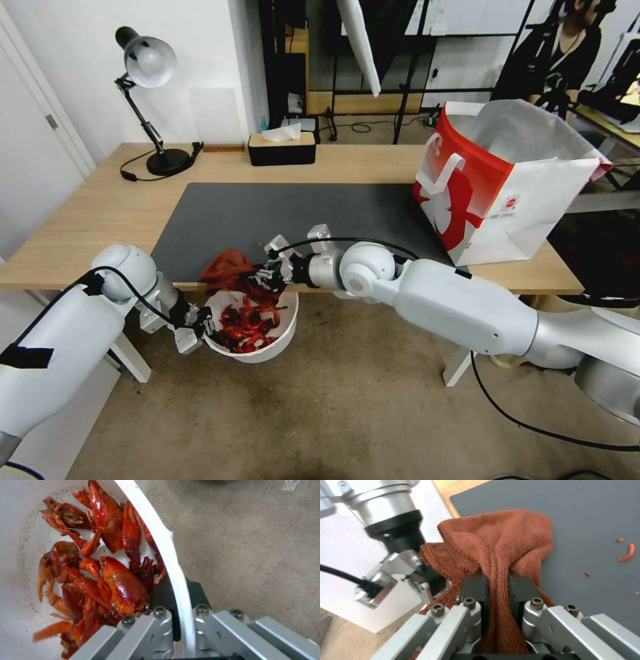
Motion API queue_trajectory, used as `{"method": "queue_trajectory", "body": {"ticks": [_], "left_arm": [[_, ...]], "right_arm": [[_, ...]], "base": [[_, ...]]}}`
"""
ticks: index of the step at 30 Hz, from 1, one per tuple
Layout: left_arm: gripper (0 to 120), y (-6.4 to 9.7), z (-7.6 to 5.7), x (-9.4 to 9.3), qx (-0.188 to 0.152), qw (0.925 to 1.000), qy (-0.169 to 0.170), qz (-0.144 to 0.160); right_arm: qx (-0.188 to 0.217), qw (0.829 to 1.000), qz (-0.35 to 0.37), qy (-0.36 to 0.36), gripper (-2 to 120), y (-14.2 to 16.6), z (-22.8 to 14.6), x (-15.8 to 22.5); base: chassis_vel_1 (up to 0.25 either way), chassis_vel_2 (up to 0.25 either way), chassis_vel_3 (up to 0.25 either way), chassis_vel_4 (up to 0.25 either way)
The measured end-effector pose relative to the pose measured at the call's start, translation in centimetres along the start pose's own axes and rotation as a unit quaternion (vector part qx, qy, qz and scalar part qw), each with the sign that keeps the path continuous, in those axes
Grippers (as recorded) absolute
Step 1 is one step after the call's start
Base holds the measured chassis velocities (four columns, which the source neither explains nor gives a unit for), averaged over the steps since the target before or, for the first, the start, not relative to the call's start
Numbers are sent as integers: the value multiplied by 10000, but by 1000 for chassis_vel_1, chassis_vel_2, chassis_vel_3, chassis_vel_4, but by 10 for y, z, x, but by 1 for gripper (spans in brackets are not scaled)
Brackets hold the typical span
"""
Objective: Sweep shrimp from table into container with towel, then put container into takeout bag.
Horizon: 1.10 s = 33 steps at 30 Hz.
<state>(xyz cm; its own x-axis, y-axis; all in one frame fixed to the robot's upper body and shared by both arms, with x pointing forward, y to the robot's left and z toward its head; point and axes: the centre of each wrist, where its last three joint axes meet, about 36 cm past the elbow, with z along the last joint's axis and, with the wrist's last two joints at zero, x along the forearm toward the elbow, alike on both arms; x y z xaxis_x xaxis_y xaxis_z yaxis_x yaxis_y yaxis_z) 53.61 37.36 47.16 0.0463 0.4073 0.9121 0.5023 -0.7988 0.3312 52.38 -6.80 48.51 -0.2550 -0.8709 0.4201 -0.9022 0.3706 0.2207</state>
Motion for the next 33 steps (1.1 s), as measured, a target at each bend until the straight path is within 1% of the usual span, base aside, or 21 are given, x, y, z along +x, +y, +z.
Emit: {"method": "queue_trajectory", "body": {"ticks": [4, 8, 11, 12, 15, 17, 19, 20, 23, 24, 27, 33], "left_arm": [[0, -1, 0, -2, 13, 10000, -15, -7], [0, -2, 0, -4, 24, 10000, -37, -6], [0, -2, -1, -7, 28, 10000, -59, -12], [0, -2, -1, -7, 28, 10000, -59, -12], [0, -2, -2, -9, 20, 10000, -75, -11], [0, -1, -3, -9, 14, 10000, -73, -11], [0, 0, -3, -8, -2, 10000, -66, -10], [0, 0, -3, -8, -2, 10000, -66, -10], [0, 0, -5, -9, -16, 10000, -66, -10], [0, 0, -5, -9, -16, 10000, -66, -10], [0, -3, -7, -9, -5, 10000, -74, -16], [0, -10, -9, -7, 37, 10000, -52, -24]], "right_arm": [[-51, 9999, -54, -98, 10, 5, 2, 7], [-146, 9992, -122, -351, 10, 5, -1, 16], [-307, 9956, -227, -855, 10, -2, -8, 30], [-307, 9956, -227, -855, 10, -2, -8, 30], [-482, 9904, -144, -1289, 10, -17, -14, 38], [-531, 9887, -83, -1402, 10, -22, -16, 40], [-643, 9855, 140, -1566, 10, -38, -20, 40], [-643, 9855, 140, -1566, 10, -38, -20, 40], [-701, 9831, 419, -1638, 10, -60, -27, 36], [-701, 9831, 419, -1638, 10, -60, -27, 36], [-746, 9821, 665, -1596, 10, -78, -30, 25], [-774, 9818, 969, -1441, 10, -92, -33, 4]], "base": [[0, 0, 0, 0], [0, 0, 0, 0], [0, 0, 0, 0], [0, 0, 0, 0], [0, 0, 0, 0], [0, 0, 0, 0], [0, 0, 0, 0], [0, 0, 0, 0], [0, 0, 0, 0], [0, 0, 0, 0], [0, 0, 0, 0], [0, 0, 0, 0]]}}
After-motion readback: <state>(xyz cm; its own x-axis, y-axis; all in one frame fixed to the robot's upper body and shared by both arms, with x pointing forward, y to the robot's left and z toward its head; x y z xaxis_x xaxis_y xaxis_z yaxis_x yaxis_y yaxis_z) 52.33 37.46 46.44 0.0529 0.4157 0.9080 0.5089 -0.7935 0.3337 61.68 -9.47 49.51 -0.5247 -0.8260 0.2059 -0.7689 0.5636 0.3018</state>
